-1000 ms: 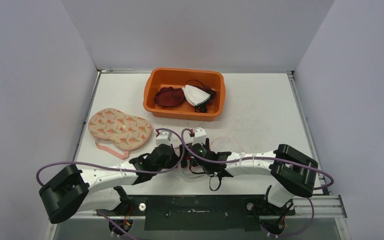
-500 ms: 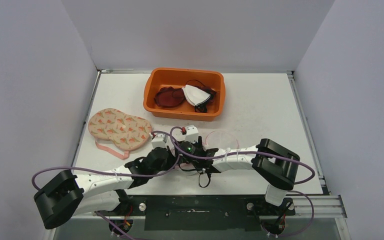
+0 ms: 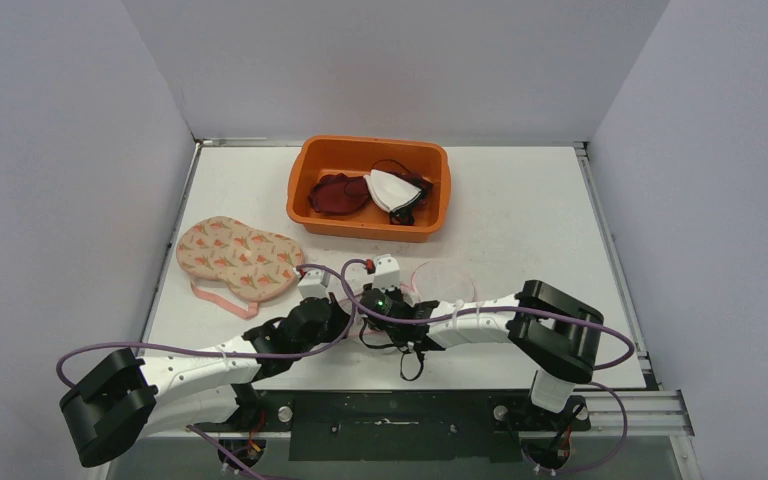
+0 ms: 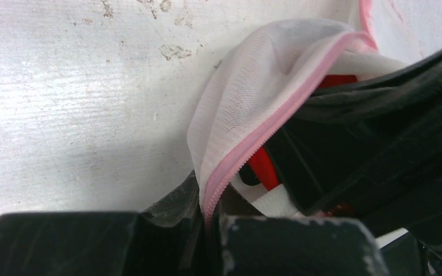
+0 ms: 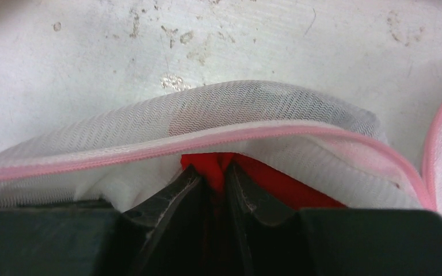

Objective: Unzip the laundry bag and remove the bra
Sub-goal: Pick up the bra from the laundry bag.

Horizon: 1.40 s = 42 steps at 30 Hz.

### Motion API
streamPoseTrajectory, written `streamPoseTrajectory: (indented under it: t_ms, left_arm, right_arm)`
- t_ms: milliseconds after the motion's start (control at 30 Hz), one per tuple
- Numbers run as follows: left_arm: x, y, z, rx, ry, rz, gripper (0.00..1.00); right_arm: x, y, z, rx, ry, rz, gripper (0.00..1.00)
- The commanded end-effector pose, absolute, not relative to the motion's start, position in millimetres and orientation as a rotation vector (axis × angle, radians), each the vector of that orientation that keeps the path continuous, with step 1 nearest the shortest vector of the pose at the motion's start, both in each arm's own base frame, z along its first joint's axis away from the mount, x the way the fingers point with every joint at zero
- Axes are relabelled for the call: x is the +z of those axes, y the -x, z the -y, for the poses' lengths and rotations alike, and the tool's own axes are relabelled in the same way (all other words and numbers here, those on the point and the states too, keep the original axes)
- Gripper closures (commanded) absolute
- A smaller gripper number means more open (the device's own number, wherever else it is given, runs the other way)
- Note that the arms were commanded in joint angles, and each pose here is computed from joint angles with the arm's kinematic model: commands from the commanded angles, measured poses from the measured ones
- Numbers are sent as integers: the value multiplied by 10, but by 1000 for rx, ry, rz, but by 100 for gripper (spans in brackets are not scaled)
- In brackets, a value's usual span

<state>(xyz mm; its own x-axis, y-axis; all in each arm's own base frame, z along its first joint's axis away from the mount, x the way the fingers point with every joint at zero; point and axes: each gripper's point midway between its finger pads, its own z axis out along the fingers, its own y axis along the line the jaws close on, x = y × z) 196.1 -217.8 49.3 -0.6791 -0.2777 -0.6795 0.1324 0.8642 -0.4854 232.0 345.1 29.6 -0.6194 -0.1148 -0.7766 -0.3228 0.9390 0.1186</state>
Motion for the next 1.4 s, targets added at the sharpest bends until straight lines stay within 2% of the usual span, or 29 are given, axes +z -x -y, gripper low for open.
streamPoseTrajectory:
  t_ms: [0,200,467,733,967,1033,1167,1267,1367]
  left_arm:
    - [585,-2004,2217,-692,129,-2185,100]
    - [612,-2011,2228,-697,131,-2179,100]
    - [606,-2017,2259,-704,130,-2185,100]
    - [593,-2017,2326,-732,122,-2186,100]
    - [645,-1994,2454,-828,113,-2160,100]
    - [663,-1981,2497,-866,112,-2150,100]
    - [658,-1952,2554,-902,104,-2140,100]
    - [647,-1940,2589,-917,99,-2135,100]
    - [631,-1934,2625,-922,92,-2139,100]
  right_arm:
    - [277,-2095,-3183,293,378,-2284,83]
    - [590,-1995,-3275,461,416,-2230,95]
    - [1012,-1854,-3323,788,416,-2092,95]
    - [1319,-1896,-3233,1149,257,-1977,95]
    - [1342,-1838,-3285,1309,242,-1952,94]
    - [1265,-1847,-3286,1284,248,-1986,85]
    - [1167,-1872,-3260,1171,276,-2046,55]
    - [1070,-1890,-3200,1084,287,-2098,44]
    - [1005,-1889,-3174,1003,312,-2132,40]
